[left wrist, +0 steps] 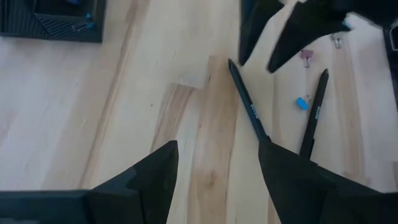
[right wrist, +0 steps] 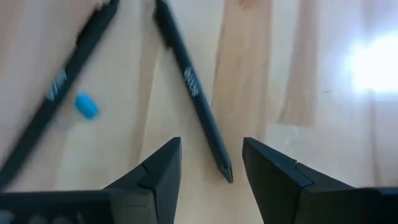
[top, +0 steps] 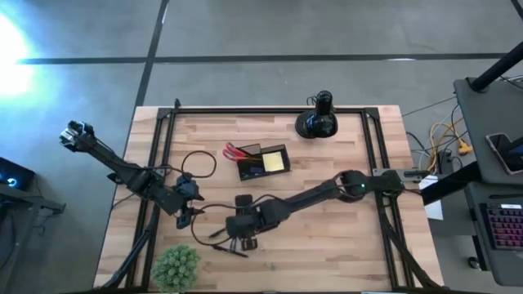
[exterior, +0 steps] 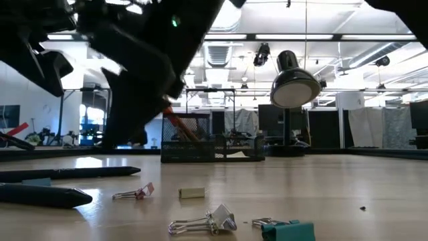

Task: Pick and place office supplies into organizer
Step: Put the top pen into the black organizer

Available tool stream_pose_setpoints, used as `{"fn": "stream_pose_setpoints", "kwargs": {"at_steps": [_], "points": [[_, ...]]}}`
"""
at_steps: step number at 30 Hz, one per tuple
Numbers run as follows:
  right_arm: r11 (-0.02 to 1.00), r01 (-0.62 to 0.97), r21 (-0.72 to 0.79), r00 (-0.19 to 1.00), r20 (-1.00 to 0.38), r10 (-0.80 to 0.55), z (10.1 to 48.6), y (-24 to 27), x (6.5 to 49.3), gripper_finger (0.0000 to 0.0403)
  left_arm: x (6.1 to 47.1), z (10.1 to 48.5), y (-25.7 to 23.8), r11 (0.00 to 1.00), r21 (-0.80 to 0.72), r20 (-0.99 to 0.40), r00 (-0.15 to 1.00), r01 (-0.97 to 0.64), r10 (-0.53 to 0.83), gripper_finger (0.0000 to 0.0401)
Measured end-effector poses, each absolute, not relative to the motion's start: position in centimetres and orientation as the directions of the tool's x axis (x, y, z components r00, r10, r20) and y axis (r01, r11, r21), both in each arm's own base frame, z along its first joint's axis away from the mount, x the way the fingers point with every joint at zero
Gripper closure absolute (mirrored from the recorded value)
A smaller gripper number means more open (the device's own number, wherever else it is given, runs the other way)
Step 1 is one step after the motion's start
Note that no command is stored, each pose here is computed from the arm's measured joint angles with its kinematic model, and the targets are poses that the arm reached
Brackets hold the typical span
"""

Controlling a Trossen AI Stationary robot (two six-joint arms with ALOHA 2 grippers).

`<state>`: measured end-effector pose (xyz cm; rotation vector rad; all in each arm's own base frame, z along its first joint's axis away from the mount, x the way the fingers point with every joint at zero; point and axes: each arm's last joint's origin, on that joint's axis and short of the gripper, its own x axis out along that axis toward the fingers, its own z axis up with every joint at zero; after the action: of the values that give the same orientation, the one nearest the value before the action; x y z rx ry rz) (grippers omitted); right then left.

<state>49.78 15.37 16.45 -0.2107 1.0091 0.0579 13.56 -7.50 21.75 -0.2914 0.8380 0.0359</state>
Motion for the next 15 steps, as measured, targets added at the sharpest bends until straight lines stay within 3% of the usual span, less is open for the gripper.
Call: {"fn": "stream_pose_setpoints", "kwargs": {"at_steps": [6,15], "points": [[0.962,-0.221,-0.162,0.518,-0.855,-0.025,14.5,13.9,50.4,0.0238,13.6,21.7,-7.5,0.958,-0.243,-0.738,0.669,-0.15,-0.082,0.0192],[0.968,-0.245,-0.055,0.496,-0.865,0.076,13.3,12.7,51.1,0.0264,13.5,21.7,-7.4,0.959,-0.238,-0.742,0.666,-0.152,-0.078,0.0192]]}}
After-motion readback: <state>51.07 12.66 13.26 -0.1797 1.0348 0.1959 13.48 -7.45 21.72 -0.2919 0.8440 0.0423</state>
